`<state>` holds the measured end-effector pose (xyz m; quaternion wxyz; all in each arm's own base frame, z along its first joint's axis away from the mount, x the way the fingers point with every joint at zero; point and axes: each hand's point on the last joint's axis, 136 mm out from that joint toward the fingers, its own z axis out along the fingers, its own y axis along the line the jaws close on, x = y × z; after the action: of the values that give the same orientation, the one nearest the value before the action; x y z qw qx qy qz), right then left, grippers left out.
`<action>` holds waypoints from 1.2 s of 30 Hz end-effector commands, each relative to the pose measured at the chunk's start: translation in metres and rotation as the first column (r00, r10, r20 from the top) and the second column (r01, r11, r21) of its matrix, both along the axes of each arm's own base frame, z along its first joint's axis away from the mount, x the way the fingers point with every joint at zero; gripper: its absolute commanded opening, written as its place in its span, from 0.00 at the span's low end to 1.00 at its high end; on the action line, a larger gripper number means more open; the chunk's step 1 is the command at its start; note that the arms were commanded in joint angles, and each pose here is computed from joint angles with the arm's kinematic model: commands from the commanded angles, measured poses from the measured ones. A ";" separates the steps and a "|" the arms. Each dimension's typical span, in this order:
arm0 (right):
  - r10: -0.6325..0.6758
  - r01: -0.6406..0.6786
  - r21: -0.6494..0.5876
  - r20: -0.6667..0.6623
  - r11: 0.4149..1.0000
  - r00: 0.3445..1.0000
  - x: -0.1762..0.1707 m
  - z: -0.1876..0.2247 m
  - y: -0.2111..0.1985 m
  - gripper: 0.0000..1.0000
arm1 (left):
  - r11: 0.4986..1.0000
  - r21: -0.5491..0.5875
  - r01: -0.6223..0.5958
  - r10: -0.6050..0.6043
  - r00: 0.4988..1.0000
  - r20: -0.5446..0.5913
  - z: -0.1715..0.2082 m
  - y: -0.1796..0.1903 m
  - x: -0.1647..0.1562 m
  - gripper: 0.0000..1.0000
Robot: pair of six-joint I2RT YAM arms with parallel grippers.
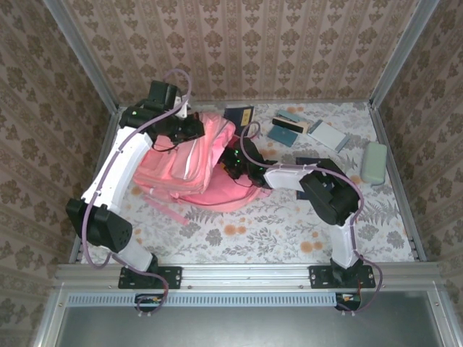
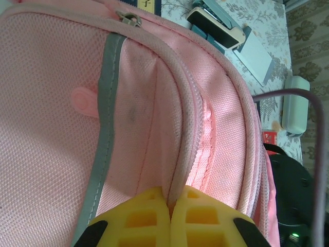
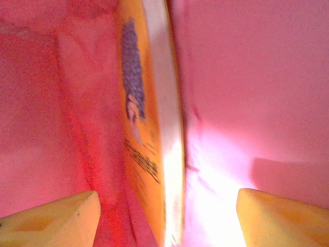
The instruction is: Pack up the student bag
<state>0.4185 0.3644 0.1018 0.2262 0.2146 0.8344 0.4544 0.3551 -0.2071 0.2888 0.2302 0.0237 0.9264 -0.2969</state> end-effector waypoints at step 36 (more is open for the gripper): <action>0.168 -0.139 -0.213 0.122 0.967 0.978 -0.061 0.068 -0.143 0.70 | 0.994 -0.046 0.097 -0.094 0.993 0.069 -0.010 -0.021 -0.013 0.00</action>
<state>0.3430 0.1882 0.1418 0.2527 0.1190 0.8997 0.3354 0.3353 -0.2360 0.2907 0.2473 0.0869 0.8906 -0.3717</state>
